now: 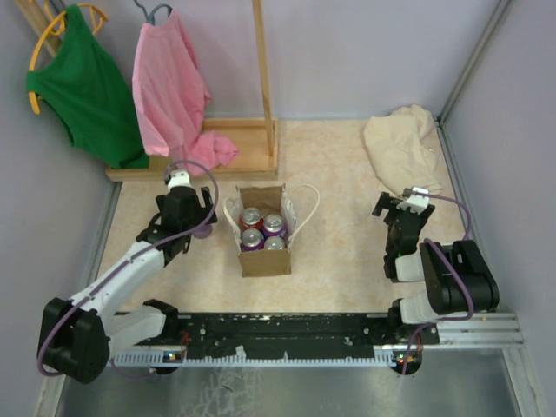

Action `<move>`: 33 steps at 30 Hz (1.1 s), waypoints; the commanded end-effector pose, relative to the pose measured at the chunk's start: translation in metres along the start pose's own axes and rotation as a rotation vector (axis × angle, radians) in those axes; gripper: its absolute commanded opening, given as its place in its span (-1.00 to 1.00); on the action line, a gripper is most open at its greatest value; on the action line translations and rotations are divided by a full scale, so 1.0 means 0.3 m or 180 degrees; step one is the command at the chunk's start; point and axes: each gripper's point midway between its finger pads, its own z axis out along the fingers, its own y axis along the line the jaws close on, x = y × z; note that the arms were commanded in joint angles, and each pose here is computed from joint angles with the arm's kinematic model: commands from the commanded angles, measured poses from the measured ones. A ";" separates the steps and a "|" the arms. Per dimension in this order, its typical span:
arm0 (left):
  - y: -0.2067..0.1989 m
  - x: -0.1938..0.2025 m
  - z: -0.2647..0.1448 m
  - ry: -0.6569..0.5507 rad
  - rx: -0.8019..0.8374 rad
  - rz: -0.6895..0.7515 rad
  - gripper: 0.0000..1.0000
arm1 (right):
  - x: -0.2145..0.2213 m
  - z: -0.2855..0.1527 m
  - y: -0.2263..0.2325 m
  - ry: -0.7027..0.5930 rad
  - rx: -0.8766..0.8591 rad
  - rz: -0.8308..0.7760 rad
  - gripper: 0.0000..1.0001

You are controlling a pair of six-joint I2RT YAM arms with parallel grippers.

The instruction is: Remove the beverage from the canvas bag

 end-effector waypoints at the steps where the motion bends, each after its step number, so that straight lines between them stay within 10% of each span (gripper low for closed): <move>1: -0.012 -0.116 -0.025 -0.0307 0.0032 -0.0158 0.99 | -0.039 0.011 0.001 -0.0136 0.0003 0.0023 0.98; 20: -0.232 -0.610 -0.412 -0.0996 0.1421 -0.0023 0.86 | -0.039 0.011 -0.001 -0.0137 0.0007 0.0024 0.98; 33: -0.544 -0.404 -0.390 -0.0068 0.2363 0.1193 0.68 | -0.039 0.010 -0.001 -0.0139 0.0007 0.0023 0.99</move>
